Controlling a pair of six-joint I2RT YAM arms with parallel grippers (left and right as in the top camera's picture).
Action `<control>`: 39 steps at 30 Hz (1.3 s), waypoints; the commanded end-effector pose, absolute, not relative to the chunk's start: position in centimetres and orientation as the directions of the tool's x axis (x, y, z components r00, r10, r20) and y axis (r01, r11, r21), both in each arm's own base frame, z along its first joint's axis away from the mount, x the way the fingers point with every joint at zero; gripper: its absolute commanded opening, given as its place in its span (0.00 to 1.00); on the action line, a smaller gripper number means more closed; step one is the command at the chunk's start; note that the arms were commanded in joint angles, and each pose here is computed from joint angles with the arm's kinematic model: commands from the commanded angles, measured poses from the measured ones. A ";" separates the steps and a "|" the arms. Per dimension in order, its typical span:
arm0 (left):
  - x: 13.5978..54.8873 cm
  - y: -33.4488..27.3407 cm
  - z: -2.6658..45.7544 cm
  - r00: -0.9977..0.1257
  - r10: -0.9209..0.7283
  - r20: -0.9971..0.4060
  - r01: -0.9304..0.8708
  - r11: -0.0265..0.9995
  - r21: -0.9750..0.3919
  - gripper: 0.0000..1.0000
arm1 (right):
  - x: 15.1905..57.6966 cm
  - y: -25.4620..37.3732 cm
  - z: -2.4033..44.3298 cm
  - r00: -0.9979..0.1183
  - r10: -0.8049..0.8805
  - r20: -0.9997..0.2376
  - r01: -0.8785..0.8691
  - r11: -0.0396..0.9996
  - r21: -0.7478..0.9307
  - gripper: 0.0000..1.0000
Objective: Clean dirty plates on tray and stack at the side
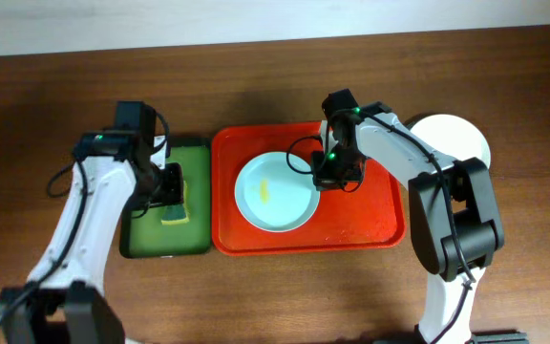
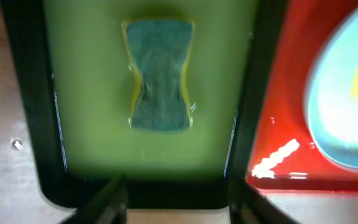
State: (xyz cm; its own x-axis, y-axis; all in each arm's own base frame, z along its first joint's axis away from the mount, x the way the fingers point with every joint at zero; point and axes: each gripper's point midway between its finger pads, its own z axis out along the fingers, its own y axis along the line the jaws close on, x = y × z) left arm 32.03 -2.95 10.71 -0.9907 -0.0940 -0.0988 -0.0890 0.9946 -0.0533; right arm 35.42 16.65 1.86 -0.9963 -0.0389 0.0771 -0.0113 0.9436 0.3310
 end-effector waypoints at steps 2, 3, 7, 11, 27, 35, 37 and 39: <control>34.6 -1.6 5.4 -0.986 -0.153 -0.061 -0.155 0.987 0.037 0.40 | 35.3 16.9 1.6 -0.996 -0.036 0.082 -0.006 0.942 0.335 0.04; 34.6 -1.7 4.7 -0.988 -0.149 -0.049 -0.151 0.988 0.039 0.36 | 35.3 16.9 1.6 -0.996 -0.036 0.082 -0.006 0.942 0.335 0.04; 34.8 -1.7 1.7 -0.990 -0.144 0.003 -0.144 0.988 0.063 0.36 | 35.5 16.9 1.6 -0.997 -0.036 0.075 -0.008 0.942 0.337 0.04; 34.6 -1.7 0.7 -0.989 -0.144 0.027 -0.142 0.987 0.068 0.25 | 35.5 17.0 1.6 -0.997 -0.036 0.075 -0.009 0.942 0.337 0.04; 35.9 -1.1 11.5 -0.950 -0.146 -0.274 -0.162 0.986 0.035 0.00 | 35.8 18.6 1.3 -0.999 -0.022 0.029 -0.013 0.960 0.280 0.14; 35.9 -1.2 11.5 -0.951 -0.144 -0.274 -0.160 0.987 0.035 0.00 | 36.7 19.5 4.0 -0.999 -0.016 0.028 -0.005 0.926 0.378 0.56; 35.7 -1.2 11.5 -0.953 -0.143 -0.267 -0.158 0.987 0.037 0.00 | 37.7 18.1 8.0 -1.000 0.000 0.021 0.008 0.909 0.418 0.63; 35.6 -1.4 11.4 -0.955 -0.143 -0.261 -0.156 0.987 0.029 0.00 | 37.8 16.7 12.1 -0.997 -0.050 -0.058 -0.070 0.903 0.424 0.64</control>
